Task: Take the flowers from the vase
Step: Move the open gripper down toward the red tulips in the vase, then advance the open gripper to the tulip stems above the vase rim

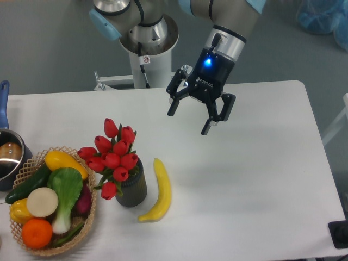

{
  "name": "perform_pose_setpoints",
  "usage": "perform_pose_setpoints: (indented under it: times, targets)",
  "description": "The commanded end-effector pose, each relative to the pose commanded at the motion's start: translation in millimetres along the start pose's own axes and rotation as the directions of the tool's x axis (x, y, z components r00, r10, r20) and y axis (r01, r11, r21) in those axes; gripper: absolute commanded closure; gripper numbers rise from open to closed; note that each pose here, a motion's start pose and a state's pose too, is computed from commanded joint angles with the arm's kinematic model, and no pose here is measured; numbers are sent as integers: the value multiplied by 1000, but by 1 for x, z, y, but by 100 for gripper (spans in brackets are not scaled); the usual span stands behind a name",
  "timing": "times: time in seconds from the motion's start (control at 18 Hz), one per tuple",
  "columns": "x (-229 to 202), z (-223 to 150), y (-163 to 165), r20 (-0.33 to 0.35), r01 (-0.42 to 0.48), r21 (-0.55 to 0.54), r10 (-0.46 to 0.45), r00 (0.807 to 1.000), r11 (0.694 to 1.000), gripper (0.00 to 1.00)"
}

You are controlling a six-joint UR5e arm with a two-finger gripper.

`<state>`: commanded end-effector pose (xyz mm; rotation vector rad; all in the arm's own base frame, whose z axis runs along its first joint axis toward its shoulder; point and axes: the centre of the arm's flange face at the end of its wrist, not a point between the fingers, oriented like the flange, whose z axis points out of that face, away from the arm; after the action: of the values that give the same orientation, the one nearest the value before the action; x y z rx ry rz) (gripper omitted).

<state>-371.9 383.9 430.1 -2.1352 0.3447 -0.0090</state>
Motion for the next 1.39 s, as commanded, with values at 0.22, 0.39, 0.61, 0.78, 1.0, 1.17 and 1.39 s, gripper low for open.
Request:
perform_pose_setpoints:
  times: [0.22, 0.39, 0.61, 0.78, 1.0, 1.17, 1.39]
  targets:
    - [-16, 1, -4, -8, 12, 55, -12, 1000, 998, 0]
    - [-16, 15, -1, -35, 0, 64, 2, 999, 998, 0]
    - [-12, 43, -1, -87, -48, 84, 55, 995, 995, 0]
    - [-18, 57, 6, -106, -90, 119, 102, 989, 989, 0]
    - [-21, 82, 32, -136, -144, 220, 177, 975, 965, 0]
    - [-19, 91, 35, -152, -113, 282, 161, 975, 953, 0]
    - [-11, 93, 51, -160, -75, 324, 133, 978, 943, 0]
